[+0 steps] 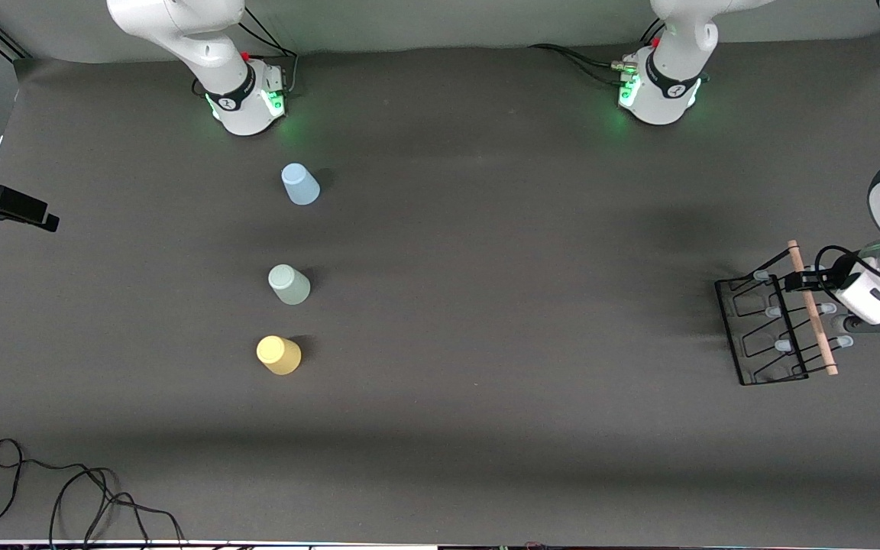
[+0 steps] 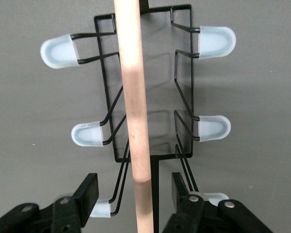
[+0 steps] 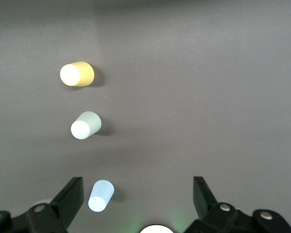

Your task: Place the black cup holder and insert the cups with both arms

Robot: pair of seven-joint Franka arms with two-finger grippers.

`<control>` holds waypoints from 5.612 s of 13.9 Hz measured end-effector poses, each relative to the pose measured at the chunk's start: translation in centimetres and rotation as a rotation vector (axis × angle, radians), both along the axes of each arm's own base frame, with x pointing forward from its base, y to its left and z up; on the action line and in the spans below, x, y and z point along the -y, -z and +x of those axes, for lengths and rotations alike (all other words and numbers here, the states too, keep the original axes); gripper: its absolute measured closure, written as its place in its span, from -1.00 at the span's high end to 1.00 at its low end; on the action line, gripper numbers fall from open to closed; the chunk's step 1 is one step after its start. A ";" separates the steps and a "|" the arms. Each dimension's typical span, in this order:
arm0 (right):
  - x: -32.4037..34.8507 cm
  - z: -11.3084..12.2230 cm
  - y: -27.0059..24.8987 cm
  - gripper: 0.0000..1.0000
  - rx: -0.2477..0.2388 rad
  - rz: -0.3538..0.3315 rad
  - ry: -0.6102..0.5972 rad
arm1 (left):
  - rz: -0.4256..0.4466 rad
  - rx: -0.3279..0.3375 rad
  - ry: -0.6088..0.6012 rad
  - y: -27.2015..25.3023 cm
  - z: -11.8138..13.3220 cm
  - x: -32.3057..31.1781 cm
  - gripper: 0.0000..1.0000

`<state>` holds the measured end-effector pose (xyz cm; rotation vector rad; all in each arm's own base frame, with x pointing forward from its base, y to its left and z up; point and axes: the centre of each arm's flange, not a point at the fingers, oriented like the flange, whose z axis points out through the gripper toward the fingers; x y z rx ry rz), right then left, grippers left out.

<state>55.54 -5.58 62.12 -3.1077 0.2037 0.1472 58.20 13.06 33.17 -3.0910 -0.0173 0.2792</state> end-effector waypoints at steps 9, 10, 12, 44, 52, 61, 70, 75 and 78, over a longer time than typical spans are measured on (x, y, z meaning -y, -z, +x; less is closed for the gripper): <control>0.0 0.0 0.0 1.00 -0.001 0.000 0.000 | -0.001 0.005 0.011 -0.5 0.2 0.6 -0.68; 0.0 0.0 0.0 1.00 -0.001 0.000 0.000 | -0.002 0.004 0.016 -1.2 0.3 0.9 -0.68; 0.0 0.0 0.0 1.00 -0.001 0.000 0.000 | -0.006 0.003 0.041 -3.9 0.3 2.6 -0.68; 1.1 -0.3 0.1 1.00 -0.016 0.003 -0.003 | -0.120 0.138 -0.077 -2.6 -18.3 71.6 -0.68; 1.1 -0.3 0.1 1.00 -0.016 0.003 -0.004 | -0.130 0.121 -0.068 -0.8 -19.6 74.6 -0.68; -5.0 0.6 3.0 1.00 -0.039 -0.010 0.021 | -0.170 0.178 -0.071 -2.7 -18.3 74.7 0.30; -15.0 -0.4 20.2 1.00 0.072 -0.006 0.058 | -0.071 0.219 -0.148 -22.3 -6.7 53.4 0.97; -17.7 -4.0 30.9 1.00 0.155 0.037 0.066 | -0.012 0.175 0.004 -27.1 -4.3 35.6 0.99; -18.6 -5.5 36.3 1.00 0.185 0.016 0.063 | 0.003 0.150 0.009 -27.5 -3.7 26.3 1.00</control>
